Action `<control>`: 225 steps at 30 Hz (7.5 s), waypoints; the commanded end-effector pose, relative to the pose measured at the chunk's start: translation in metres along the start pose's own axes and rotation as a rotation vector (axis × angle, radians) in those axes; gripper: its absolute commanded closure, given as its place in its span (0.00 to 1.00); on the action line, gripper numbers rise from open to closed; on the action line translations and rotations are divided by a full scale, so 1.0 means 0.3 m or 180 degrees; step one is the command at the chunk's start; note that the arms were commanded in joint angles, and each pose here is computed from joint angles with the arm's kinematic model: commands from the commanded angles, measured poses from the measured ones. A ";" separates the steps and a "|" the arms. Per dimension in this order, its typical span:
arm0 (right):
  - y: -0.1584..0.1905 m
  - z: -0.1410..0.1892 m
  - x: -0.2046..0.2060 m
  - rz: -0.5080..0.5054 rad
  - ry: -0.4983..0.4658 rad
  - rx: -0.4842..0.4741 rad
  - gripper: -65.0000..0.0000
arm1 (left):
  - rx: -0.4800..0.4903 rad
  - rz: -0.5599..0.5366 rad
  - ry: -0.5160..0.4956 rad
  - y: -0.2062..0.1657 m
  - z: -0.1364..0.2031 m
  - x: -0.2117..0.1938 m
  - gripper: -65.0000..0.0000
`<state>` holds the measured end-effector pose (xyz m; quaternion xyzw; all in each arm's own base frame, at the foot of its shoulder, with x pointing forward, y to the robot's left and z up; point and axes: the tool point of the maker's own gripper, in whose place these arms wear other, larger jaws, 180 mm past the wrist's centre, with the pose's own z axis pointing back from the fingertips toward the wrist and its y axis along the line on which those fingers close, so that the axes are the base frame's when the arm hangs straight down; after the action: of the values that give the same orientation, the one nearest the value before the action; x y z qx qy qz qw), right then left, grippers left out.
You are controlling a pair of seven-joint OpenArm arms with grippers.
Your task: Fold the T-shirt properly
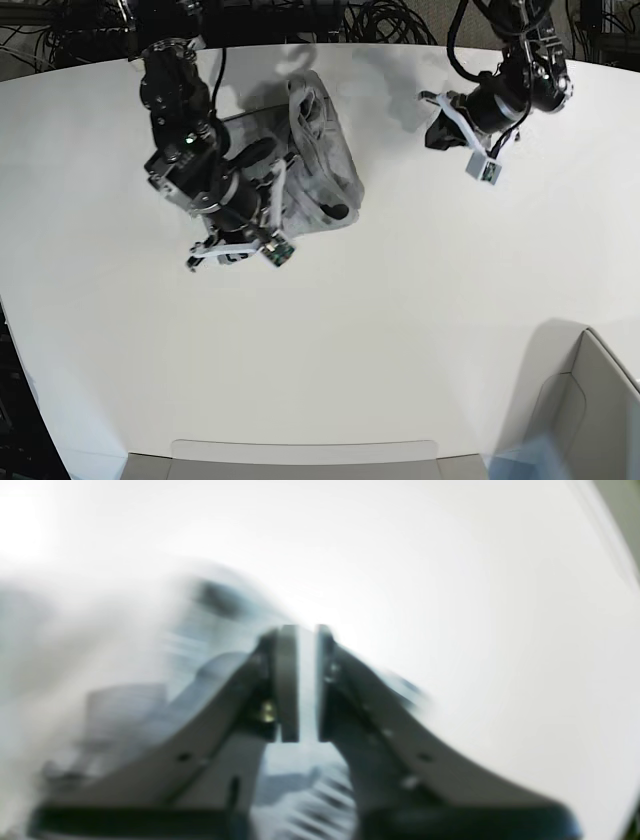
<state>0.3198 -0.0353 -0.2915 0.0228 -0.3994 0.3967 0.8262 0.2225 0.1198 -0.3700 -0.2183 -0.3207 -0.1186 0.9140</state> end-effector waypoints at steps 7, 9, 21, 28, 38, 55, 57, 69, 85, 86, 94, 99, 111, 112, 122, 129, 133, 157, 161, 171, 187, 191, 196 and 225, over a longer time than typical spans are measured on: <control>-0.267 0.025 -0.214 -0.0518 0.0284 -0.0179 1.00 | -0.0649 -0.0484 -0.0717 -0.276 -0.043 0.256 1.00; -0.311 0.038 -0.288 -0.0758 0.0352 -0.0156 1.00 | -0.0831 -0.0537 -0.0733 -0.352 -0.064 0.258 1.00; -0.381 0.078 -0.484 -0.1291 0.0583 -0.0174 1.00 | -0.1238 -0.1339 -0.0362 -0.625 -0.191 0.152 1.00; -0.369 0.065 -0.464 -0.1301 0.0535 -0.0139 1.00 | -0.0703 -0.1672 0.0078 -0.505 -0.273 0.058 1.00; -0.309 0.031 -0.437 -0.1109 0.0581 0.0042 1.00 | 0.0265 -0.1066 0.0031 -0.101 -0.197 0.115 1.00; -0.237 -0.137 -0.209 -0.0714 0.0259 0.0441 1.00 | -0.0426 -0.1660 -0.0078 -0.436 -0.192 0.097 1.00; -0.217 -0.173 -0.229 -0.0738 0.0345 0.0530 1.00 | -0.0588 -0.1759 0.0091 -0.477 -0.219 0.035 1.00; 0.046 -0.188 -0.383 -0.0622 0.0747 0.1015 1.00 | 0.0068 -0.1183 0.0352 -0.174 -0.333 0.073 1.00; -0.237 0.112 -0.237 -0.1009 -0.0139 -0.0083 1.00 | 0.0547 -0.0737 -0.0677 -0.044 -0.241 0.518 1.00; -0.279 0.145 -0.253 -0.1088 -0.0167 -0.0235 1.00 | 0.0479 -0.0689 -0.0675 -0.081 -0.246 0.486 1.00; -0.368 0.279 -0.457 -0.1389 0.0127 -0.0694 1.00 | -0.0137 -0.0427 -0.0791 -0.369 -0.312 0.337 1.00; -0.315 0.283 -0.514 -0.1433 0.0274 -0.0610 1.00 | -0.0090 -0.0090 -0.0377 -0.338 -0.429 0.205 1.00; -0.309 0.301 -0.482 -0.1345 0.0210 -0.0635 1.00 | 0.0924 -0.0063 0.0219 0.146 -0.420 0.075 1.00; -0.309 0.301 -0.482 -0.1345 0.0210 -0.0635 1.00 | 0.1004 -0.0114 0.0251 0.190 -0.400 0.071 1.00; -0.304 0.293 -0.471 -0.1340 0.0191 -0.0611 1.00 | 0.1659 -0.0521 0.0328 0.537 -0.203 0.168 1.00; -0.305 0.312 -0.449 -0.1250 0.0154 -0.0642 1.00 | 0.1830 -0.0754 -0.0369 0.507 -0.046 0.422 1.00; -0.294 0.351 -0.452 -0.1061 0.0225 -0.0660 1.00 | 0.1914 -0.0761 -0.0786 0.429 0.087 0.512 1.00; 0.244 0.700 -1.006 -0.1240 0.2084 0.0428 1.00 | 0.2319 0.0479 0.1059 0.265 0.475 -0.509 1.00; 0.307 0.748 -1.034 -0.1227 0.2199 0.0622 1.00 | 0.2275 0.0462 0.1310 0.208 0.546 -0.630 1.00; 0.510 0.652 -1.190 -0.1138 0.2553 0.1291 1.00 | 0.1937 0.0712 0.2116 0.173 0.499 -0.946 1.00; 0.699 0.554 -1.543 -0.0673 0.3258 0.2032 1.00 | 0.1801 0.1328 0.2793 0.190 0.415 -1.321 1.00; 0.696 0.539 -1.601 -0.0553 0.3413 0.2128 1.00 | 0.1756 0.1431 0.2772 0.187 0.352 -1.397 1.00; 0.721 0.541 -1.638 -0.0377 0.3371 0.2301 1.00 | 0.1571 0.1306 0.2790 0.133 0.283 -1.473 1.00; 0.628 0.544 -1.800 0.0647 0.3384 0.2790 1.00 | 0.1370 0.1113 0.2066 0.033 0.068 -1.478 1.00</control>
<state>-0.1067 -0.2995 -0.6035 0.1204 0.2479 0.5547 0.7851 -0.1182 0.1703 -0.6433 -0.0259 0.0055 0.0475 0.9985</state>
